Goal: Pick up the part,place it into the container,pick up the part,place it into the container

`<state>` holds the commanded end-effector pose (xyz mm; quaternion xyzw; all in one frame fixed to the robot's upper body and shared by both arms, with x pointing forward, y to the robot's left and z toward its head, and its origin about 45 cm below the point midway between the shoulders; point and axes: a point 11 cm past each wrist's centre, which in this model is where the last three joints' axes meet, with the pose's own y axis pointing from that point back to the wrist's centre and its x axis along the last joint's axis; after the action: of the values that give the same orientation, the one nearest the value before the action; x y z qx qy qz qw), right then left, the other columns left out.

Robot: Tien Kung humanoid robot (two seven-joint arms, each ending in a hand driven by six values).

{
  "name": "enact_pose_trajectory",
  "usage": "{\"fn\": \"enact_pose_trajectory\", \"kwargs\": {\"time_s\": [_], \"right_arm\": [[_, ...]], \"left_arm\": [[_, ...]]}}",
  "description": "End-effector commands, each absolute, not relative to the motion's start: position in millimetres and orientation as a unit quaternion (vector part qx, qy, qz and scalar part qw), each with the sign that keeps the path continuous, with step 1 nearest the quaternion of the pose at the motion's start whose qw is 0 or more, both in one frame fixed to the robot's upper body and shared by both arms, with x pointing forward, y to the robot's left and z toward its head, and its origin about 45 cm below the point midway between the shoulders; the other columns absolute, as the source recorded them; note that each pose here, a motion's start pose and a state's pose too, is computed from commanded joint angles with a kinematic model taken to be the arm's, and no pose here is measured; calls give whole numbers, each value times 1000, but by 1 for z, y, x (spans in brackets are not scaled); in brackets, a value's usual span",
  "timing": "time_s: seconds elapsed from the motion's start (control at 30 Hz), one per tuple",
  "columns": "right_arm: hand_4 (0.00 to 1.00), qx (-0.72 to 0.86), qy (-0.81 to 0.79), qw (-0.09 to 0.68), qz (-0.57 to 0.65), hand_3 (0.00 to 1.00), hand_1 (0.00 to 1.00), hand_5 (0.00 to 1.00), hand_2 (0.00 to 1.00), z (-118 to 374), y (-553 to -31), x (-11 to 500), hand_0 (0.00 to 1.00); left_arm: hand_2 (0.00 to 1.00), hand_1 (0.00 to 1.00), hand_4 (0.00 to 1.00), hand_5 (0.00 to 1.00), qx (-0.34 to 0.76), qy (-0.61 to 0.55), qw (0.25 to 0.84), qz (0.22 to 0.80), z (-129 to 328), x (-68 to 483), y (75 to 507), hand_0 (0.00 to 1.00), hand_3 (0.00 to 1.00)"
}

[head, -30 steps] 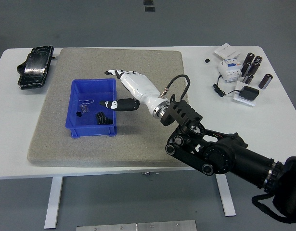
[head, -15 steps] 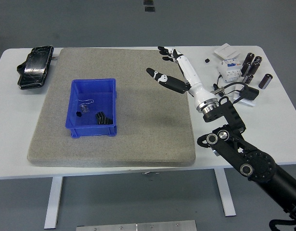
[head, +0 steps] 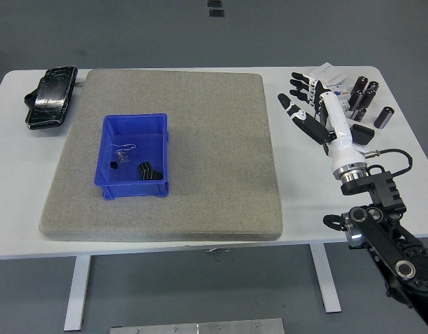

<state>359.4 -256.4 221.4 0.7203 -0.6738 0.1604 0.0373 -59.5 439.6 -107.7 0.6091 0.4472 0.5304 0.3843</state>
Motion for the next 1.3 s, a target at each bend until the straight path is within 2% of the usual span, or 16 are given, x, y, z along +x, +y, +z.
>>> {"fn": "enact_pose_trajectory", "kwargs": {"time_s": [0.47, 1.3], "right_arm": [[894, 702, -706, 20, 95, 783, 727, 584, 776, 200, -277, 341, 794], [893, 677, -729, 9, 104, 778, 719, 581, 769, 212, -300, 338, 785]], "left_arm": [[576, 617, 686, 527, 608, 438, 383, 540, -104, -51, 451, 663, 583], [576, 618, 684, 507, 619, 420, 384, 541, -97, -41, 468, 663, 582]]}}
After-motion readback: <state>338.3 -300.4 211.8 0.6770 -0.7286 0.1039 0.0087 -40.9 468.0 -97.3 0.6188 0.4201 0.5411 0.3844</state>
